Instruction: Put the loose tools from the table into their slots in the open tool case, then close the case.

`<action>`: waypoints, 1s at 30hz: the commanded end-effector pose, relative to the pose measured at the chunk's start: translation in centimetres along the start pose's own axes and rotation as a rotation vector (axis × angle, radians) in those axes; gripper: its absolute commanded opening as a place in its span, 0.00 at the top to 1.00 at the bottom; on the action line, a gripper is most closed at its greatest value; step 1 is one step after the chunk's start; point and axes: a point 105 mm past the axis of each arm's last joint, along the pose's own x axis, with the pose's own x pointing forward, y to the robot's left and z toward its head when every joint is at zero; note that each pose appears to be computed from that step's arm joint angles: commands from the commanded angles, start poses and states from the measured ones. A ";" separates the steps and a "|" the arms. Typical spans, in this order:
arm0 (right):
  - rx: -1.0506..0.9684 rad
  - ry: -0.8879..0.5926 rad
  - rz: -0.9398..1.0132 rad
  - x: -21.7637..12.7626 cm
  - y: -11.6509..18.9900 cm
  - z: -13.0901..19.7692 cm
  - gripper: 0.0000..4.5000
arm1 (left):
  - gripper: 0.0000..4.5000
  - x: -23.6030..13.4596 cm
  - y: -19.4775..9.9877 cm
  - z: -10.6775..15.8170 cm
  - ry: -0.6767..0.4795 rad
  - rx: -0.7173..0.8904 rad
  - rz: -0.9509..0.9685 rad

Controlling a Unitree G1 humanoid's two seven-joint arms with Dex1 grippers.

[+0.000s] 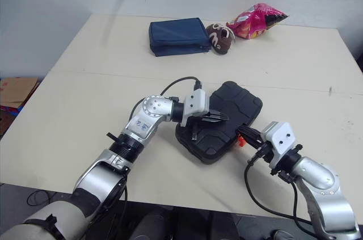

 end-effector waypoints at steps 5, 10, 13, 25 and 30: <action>-0.017 0.071 -0.035 -0.8 -0.4 -1.4 0.99 | 1.00 0.5 -1.8 -3.0 0.094 -0.056 -0.027; 0.009 0.114 -0.060 -2.8 -0.4 -2.5 0.99 | 1.00 0.5 -2.5 -3.1 0.094 -0.080 -0.040; 0.023 0.137 -0.062 -3.7 -0.3 -3.0 0.99 | 1.00 0.6 -2.8 -2.9 0.090 -0.095 -0.050; 0.140 0.208 -0.037 -2.1 1.0 -5.9 0.99 | 1.00 0.1 -2.9 -4.0 0.151 -0.137 -0.044; 0.109 0.188 -0.026 0.3 0.6 -6.1 0.99 | 1.00 -0.1 -3.7 -5.6 0.215 -0.162 -0.067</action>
